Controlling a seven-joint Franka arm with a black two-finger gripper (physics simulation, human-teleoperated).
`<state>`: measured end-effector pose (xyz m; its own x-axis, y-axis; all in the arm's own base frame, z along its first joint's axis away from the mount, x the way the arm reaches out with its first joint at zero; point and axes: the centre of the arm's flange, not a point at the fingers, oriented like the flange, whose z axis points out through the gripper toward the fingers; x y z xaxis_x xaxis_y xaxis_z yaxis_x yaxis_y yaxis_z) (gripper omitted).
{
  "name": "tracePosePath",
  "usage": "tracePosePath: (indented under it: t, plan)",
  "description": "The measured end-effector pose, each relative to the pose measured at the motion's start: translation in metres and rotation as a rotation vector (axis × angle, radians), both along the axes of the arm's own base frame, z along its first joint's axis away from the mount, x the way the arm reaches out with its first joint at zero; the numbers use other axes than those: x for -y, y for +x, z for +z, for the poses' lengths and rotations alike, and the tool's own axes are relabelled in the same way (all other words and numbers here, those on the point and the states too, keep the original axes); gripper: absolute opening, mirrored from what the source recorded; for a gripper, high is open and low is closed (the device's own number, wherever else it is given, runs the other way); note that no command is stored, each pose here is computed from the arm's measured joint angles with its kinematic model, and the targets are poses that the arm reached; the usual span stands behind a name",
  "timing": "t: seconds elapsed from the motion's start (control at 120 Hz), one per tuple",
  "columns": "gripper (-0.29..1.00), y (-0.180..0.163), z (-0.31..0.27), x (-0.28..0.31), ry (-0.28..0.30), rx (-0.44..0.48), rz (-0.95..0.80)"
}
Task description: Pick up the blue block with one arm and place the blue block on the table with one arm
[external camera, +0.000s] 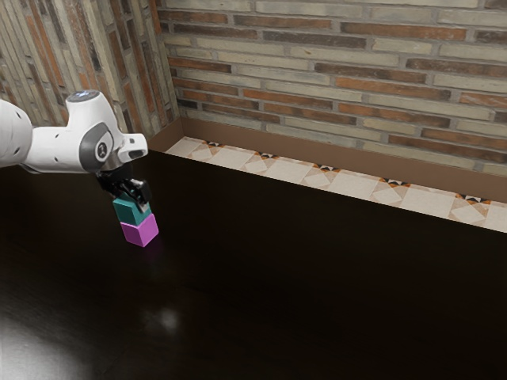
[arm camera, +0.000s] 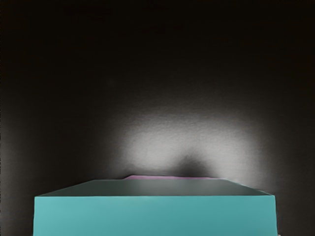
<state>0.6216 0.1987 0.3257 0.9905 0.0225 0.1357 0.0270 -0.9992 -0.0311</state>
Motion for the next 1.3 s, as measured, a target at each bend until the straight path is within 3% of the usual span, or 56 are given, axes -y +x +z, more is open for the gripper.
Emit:
tracePosePath:
  t: [0.15, 0.55, 0.742, 1.15, 1.3]
  plan:
    - [0.43, 0.000, 0.000, -0.001, -0.001, 0.002, 0.004]
    - [0.40, 0.001, 0.008, 0.003, 0.003, 0.009, 0.004]
    - [0.39, 0.033, 0.029, 0.067, 0.023, 0.046, -0.104]
    - [0.39, 0.056, -0.023, 0.105, -0.006, -0.015, -0.148]
    - [0.53, 0.056, -0.026, 0.105, -0.013, -0.020, -0.147]
